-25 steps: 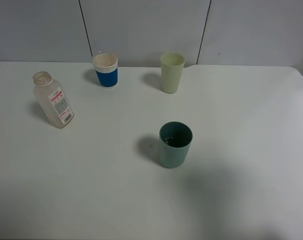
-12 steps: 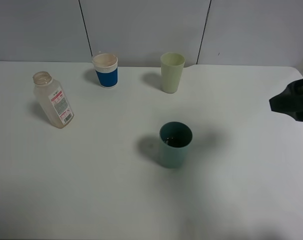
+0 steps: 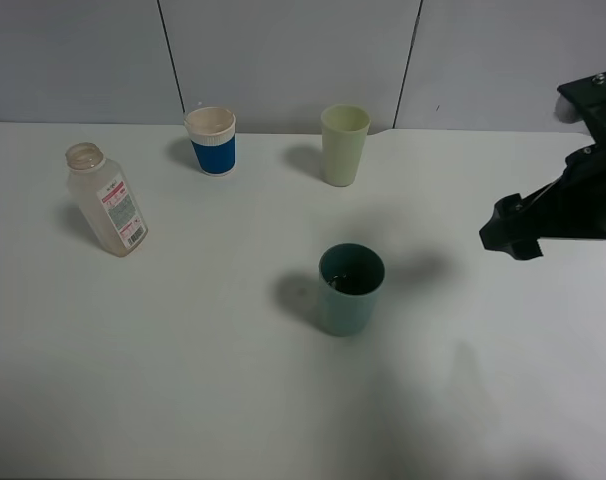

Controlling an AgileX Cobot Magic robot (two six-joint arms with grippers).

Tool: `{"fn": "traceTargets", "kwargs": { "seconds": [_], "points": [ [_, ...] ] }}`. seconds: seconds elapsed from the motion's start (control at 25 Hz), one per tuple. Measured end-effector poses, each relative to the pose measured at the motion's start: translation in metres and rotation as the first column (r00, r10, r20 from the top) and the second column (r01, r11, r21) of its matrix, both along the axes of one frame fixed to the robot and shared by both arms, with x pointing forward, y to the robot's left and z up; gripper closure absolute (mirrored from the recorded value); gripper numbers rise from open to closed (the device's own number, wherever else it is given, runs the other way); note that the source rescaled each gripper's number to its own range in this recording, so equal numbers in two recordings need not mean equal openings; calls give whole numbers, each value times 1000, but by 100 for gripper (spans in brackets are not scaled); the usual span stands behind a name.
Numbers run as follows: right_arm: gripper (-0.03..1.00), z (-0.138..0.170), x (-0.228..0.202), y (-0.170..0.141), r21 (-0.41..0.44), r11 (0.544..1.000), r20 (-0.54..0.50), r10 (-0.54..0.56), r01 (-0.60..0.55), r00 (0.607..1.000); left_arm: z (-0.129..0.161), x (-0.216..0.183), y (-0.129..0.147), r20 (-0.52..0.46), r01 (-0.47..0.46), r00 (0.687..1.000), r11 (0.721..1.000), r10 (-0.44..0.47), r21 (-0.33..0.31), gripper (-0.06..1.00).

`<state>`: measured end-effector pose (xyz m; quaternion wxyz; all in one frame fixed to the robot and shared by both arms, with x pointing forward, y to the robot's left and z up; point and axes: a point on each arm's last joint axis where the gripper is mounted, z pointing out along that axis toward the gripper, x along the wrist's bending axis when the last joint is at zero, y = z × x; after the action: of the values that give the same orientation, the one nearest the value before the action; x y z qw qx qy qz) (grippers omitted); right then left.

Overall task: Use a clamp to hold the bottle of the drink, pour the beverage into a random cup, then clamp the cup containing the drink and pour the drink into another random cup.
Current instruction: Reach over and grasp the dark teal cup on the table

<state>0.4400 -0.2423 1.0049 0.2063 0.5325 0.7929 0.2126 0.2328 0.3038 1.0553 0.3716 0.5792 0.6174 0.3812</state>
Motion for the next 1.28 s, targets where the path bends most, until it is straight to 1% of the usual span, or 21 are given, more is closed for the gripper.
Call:
{"fn": "traceTargets", "kwargs": {
  "seconds": [0.08,0.16,0.2,0.24,0.32,0.36,0.4,0.48,0.64,0.76,0.8,0.96,1.04,1.28],
  "points": [
    [23,-8,-1,0,13,1000,13,0,0,1000,0,0,0,0,0,1000,1000,0,0,-6],
    [23,-15,-3,1,54,998,30,-21,19,999,0,0,0,0,0,1000,1000,0,0,-6],
    [23,-15,-3,1,54,998,30,-21,19,999,0,0,0,0,0,1000,1000,0,0,-6],
    [23,-22,-6,2,90,995,42,-37,33,998,0,0,0,0,0,1000,1000,0,0,-6],
    [23,-30,-11,6,126,992,53,-41,34,998,0,0,0,0,0,1000,1000,0,0,-6],
    [23,-30,-11,6,126,992,53,-41,34,998,0,0,0,0,-1,1000,1000,1,1,-6],
    [23,-37,-16,9,149,989,60,-36,27,998,0,0,0,0,-1,1000,1000,1,1,-6],
    [23,-43,-20,12,159,987,76,-19,6,997,0,0,0,0,-1,1000,1000,1,1,-6],
    [23,-50,-28,18,153,987,81,32,-44,996,0,0,0,0,-1,1000,1000,1,1,-6],
    [23,-51,-33,28,139,983,88,110,-122,990,0,0,0,0,-1,1000,1000,1,1,-6],
    [23,-54,-37,37,125,975,83,173,-183,981,0,0,0,0,-1,1000,1000,1,1,-6],
    [23,-67,-43,52,94,957,24,274,-275,962,0,0,0,0,-1,1000,1000,1,1,-6],
    [23,-75,-44,57,78,951,-10,302,-300,953,0,0,0,0,-1,1000,1000,1,1,-6],
    [23,-86,-39,65,58,936,3,347,-347,938,0,0,0,0,-1,1000,1000,1,1,-6]
  ]
}}
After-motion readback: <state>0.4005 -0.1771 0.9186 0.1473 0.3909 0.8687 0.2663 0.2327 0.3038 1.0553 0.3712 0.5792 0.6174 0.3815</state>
